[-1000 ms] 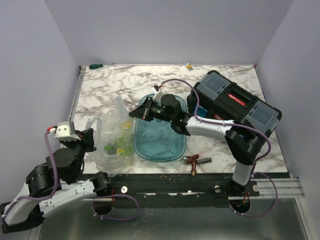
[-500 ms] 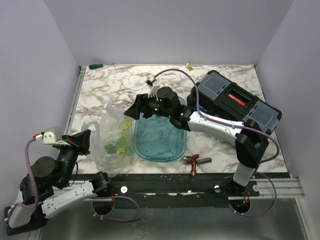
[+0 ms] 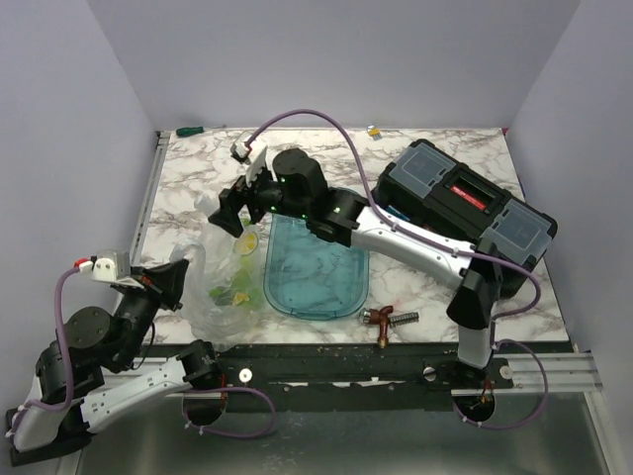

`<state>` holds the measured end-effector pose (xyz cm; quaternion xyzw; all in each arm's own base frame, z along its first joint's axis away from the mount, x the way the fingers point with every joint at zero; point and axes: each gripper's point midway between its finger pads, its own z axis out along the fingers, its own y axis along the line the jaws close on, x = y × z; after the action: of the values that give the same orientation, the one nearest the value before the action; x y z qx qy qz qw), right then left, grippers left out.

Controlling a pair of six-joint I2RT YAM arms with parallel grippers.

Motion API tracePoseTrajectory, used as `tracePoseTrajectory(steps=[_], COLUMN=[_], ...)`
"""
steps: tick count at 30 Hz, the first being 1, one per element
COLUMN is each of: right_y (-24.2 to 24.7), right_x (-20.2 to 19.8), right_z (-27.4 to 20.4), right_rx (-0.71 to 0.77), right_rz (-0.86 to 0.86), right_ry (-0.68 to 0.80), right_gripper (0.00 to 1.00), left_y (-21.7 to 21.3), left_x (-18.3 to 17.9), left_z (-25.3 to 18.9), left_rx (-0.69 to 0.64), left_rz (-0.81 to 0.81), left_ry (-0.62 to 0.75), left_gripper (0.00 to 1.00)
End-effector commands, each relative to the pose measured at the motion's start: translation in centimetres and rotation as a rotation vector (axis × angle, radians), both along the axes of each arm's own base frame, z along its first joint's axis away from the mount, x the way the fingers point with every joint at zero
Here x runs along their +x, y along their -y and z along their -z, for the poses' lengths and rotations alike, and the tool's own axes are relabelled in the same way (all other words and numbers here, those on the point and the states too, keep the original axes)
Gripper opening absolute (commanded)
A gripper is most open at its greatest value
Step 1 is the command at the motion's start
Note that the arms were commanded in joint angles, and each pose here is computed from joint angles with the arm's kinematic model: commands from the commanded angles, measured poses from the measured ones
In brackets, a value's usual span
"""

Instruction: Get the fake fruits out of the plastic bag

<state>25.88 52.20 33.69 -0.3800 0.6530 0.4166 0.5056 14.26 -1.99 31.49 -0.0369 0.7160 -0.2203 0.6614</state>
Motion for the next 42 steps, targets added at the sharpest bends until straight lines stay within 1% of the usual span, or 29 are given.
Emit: tracePoseTrajectory(steps=[1,3,4,5,7,8,10,11,14,16,19,22,26,29,32,34,36,39,40,41,42], right_y=[-1.5,-2.5,-2.8,-2.8,-2.5,-2.0,-1.0,-0.5,0.4,0.8,0.6,-0.4,-1.9,-3.3,-4.1,-4.0,-4.0,-4.1,-4.1,-3.9,-3.6], right_x=[1.8,2.2,2.8,3.7,5.6,6.8,9.1,10.1,13.1,15.1,17.1,18.1,18.4,17.2,16.1,16.1,15.8,14.9,14.6,14.5,14.3], right_z=[4.0,4.6,4.9,5.0,4.4,3.8,2.1,1.3,-0.7,-1.4,-1.9,-2.3,-2.9,-3.4,-2.0,-1.1,-0.4,0.0,0.0,-0.1,0.5], right_rx=[-0.148,-0.158,-0.161,-0.156,-0.121,-0.095,-0.014,0.026,0.160,0.231,0.292,0.330,0.363,0.404,0.385,0.360,0.329,0.292,0.279,0.273,0.245], right_rz=[0.013,0.017,0.041,0.093,0.217,0.301,0.443,0.484,0.532,0.543,0.553,0.516,0.449,0.346,0.276,0.282,0.277,0.232,0.222,0.224,0.235], right_ry=[0.022,0.018,0.018,0.014,0.013,0.013,0.000,-0.009,-0.071,-0.106,-0.139,-0.149,-0.142,-0.141,-0.165,-0.186,-0.195,-0.197,-0.196,-0.196,-0.209], right_gripper=[1.00,1.00,0.95,0.86,0.47,0.31,0.07,0.01,0.01,0.01,0.01,0.01,0.01,0.01,0.07,0.09,0.16,0.33,0.38,0.48,0.54], left_y=[-0.1,-0.1,-0.2,-0.3,-0.7,-1.0,-1.6,-2.0,-2.8,-2.9,-2.7,-2.2,-1.6,-2.2,-1.8,-1.3,-0.9,-0.9,-1.0,-1.2,-1.2], left_x=[-0.5,-0.5,-0.5,-0.4,-0.3,-0.2,-0.1,-0.1,-0.5,-1.0,-2.0,-3.1,-3.7,-3.2,-2.8,-2.9,-3.4,-4.2,-4.5,-4.8,-4.9], left_z=[-0.3,-0.4,-0.5,-0.7,-1.7,-2.3,-3.8,-4.6,-6.3,-6.9,-7.4,-7.7,-7.0,-6.3,-5.0,-4.2,-3.9,-4.5,-4.8,-5.4,-5.8], left_rx=[-0.008,0.005,0.014,0.018,0.028,0.037,0.043,0.042,0.030,0.018,-0.002,-0.023,-0.016,-0.016,0.025,0.053,0.063,0.034,0.025,0.013,0.011], left_rz=[0.034,0.035,0.030,0.026,0.011,0.001,-0.021,-0.032,-0.033,-0.001,0.073,0.157,0.209,0.158,0.141,0.162,0.202,0.247,0.260,0.272,0.282], left_ry=[0.005,0.009,0.011,0.018,0.045,0.063,0.094,0.108,0.138,0.157,0.175,0.191,0.171,0.125,0.076,0.042,0.028,0.038,0.046,0.055,0.059], left_gripper=[0.00,0.00,0.00,0.00,0.00,0.00,0.00,0.00,0.00,0.00,0.00,0.00,0.00,0.00,0.00,0.11,0.23,0.50,0.61,0.69,0.76])
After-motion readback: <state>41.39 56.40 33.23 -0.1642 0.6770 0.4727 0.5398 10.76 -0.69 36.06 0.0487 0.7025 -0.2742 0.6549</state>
